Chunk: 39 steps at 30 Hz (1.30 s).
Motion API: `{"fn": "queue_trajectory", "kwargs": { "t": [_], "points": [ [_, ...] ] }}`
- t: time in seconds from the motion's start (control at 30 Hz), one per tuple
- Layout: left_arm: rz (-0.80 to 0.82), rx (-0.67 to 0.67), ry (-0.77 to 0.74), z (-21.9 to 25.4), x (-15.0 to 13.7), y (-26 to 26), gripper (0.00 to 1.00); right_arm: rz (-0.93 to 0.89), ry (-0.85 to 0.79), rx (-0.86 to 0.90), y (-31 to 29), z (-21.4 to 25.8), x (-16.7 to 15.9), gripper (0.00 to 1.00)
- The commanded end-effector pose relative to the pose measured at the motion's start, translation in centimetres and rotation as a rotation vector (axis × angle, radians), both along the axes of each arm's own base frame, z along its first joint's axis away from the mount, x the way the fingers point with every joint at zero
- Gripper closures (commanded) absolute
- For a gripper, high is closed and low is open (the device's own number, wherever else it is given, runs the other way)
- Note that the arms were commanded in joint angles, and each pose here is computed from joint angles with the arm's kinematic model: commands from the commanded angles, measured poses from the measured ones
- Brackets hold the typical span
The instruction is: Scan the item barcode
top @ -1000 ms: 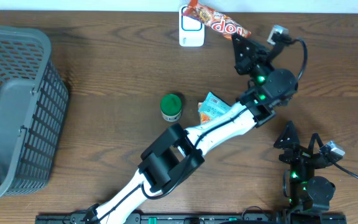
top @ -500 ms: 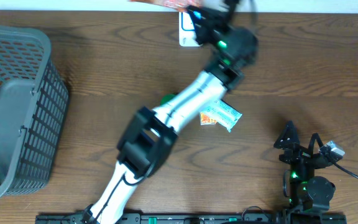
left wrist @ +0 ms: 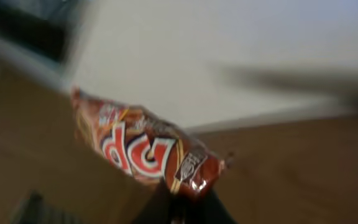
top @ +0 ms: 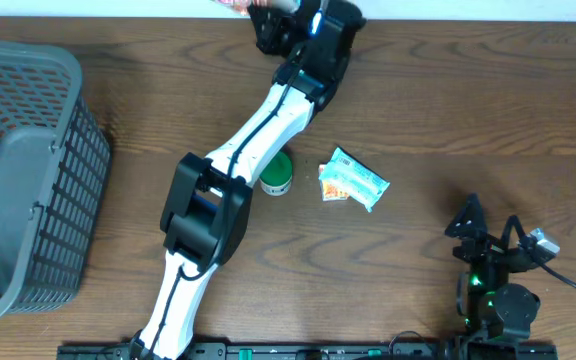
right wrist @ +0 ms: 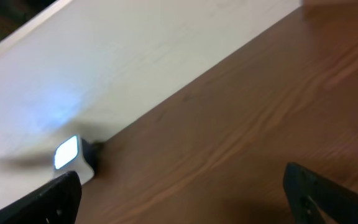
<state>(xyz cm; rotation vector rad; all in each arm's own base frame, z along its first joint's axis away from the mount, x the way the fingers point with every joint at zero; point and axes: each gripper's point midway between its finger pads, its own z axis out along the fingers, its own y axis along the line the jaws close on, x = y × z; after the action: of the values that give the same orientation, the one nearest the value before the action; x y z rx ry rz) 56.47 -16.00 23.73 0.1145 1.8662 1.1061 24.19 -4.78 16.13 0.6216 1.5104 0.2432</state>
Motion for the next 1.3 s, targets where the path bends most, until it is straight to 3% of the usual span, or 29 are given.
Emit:
{"fn": "queue_trajectory", "kwargs": {
  "t": [0.0,0.1,0.23,0.4,0.57,0.67,0.8,0.93,1.0,1.03,1.13,1.27],
  "points": [
    [-0.099,-0.274,0.065,0.2,-0.1,2.2,0.93,-0.016,-0.008,-0.009,-0.2,0.2,-0.1,0.01],
    [-0.094,-0.380,0.106,2.4,-2.0,4.9,0.93,0.100,-0.006,-0.006,1.7,0.2,0.3,0.01],
    [-0.380,-0.649,0.307,4.6,-6.0,2.1,0.93,0.218,-0.017,-0.001,3.8,0.9,0.4,0.01],
    [-0.706,-0.935,0.489,8.1,-12.9,-2.6,0.93,0.220,0.025,0.045,4.0,3.7,-0.5,0.01],
    [-1.048,-1.178,0.644,11.4,-18.8,-8.0,0.93,0.189,0.291,0.098,3.7,5.2,-2.0,0.01],
    [-1.195,-1.316,0.731,12.9,-21.4,-10.1,0.93,0.366,0.485,0.109,6.4,4.7,-1.6,0.01],
    [-1.240,-1.429,0.813,13.4,-23.2,-10.9,0.93,0.805,0.540,0.086,12.4,5.8,-0.6,0.01],
    [-1.347,-1.523,0.883,14.8,-25.3,-11.7,0.93,1.005,0.500,0.214,15.2,6.8,1.0,0.01],
    [-1.326,-1.567,0.904,15.0,-25.5,-11.8,0.93,1.015,0.480,0.293,15.4,7.2,2.8,0.26],
    [-1.278,-1.606,0.920,14.8,-25.3,-11.8,0.93,1.003,0.499,0.380,15.6,7.1,3.5,0.26],
    [-1.158,-1.705,0.961,14.5,-25.1,-11.9,0.93,1.054,0.526,0.563,16.5,7.1,4.7,0.01],
    [-1.089,-1.756,0.985,14.1,-24.9,-12.0,0.93,1.079,0.601,0.835,17.2,6.6,6.4,0.01]
  ]
}}
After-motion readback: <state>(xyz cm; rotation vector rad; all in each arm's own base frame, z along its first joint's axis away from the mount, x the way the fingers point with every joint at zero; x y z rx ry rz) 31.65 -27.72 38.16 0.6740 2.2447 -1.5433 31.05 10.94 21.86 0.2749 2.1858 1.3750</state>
